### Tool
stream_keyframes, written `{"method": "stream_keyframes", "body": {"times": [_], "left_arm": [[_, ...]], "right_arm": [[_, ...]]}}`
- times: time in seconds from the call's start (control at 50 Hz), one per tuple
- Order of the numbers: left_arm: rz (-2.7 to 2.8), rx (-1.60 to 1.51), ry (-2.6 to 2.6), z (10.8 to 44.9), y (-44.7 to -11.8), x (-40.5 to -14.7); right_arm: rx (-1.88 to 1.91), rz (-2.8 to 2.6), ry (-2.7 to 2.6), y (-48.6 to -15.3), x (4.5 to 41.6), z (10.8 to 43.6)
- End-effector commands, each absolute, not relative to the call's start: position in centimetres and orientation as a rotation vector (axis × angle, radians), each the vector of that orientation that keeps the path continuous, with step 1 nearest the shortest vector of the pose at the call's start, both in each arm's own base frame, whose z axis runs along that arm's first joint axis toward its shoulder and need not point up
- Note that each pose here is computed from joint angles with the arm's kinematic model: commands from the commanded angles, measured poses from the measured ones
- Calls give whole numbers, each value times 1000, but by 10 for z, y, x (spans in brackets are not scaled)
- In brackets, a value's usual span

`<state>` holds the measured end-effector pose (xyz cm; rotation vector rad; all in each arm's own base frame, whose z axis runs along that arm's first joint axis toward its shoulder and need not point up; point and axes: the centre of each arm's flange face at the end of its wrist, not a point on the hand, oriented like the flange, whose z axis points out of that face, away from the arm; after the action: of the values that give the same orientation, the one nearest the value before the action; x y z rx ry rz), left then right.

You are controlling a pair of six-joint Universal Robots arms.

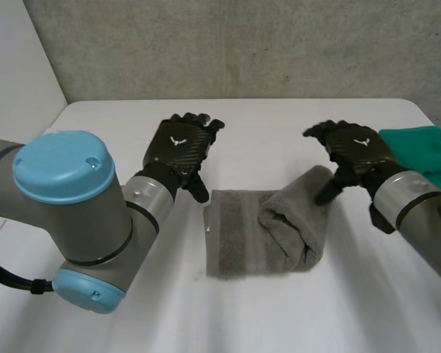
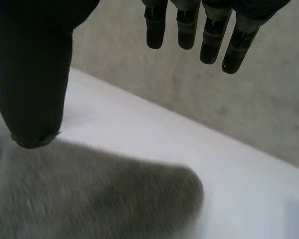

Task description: Fold the laundry.

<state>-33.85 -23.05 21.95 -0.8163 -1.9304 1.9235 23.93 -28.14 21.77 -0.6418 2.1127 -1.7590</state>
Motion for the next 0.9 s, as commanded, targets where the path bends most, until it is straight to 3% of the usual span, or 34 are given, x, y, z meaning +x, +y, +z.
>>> {"method": "stream_keyframes", "body": {"times": [0.02,0.18,0.4,0.64,0.9], "left_arm": [[1894,-845,-1949,210,-226,-340],[1879,-849,-1968,206,-225,-339],[1870,-855,-1981,205,-220,-335],[1867,-852,-1995,206,-217,-329],[1863,-855,-1997,205,-215,-328]], "right_arm": [[-712,-1565,2268,-286,241,192],[-544,-1455,2218,-289,264,189],[-696,-1403,2154,-276,315,172],[-829,-1488,2243,-276,326,154],[-856,-1585,2283,-275,317,166]]}}
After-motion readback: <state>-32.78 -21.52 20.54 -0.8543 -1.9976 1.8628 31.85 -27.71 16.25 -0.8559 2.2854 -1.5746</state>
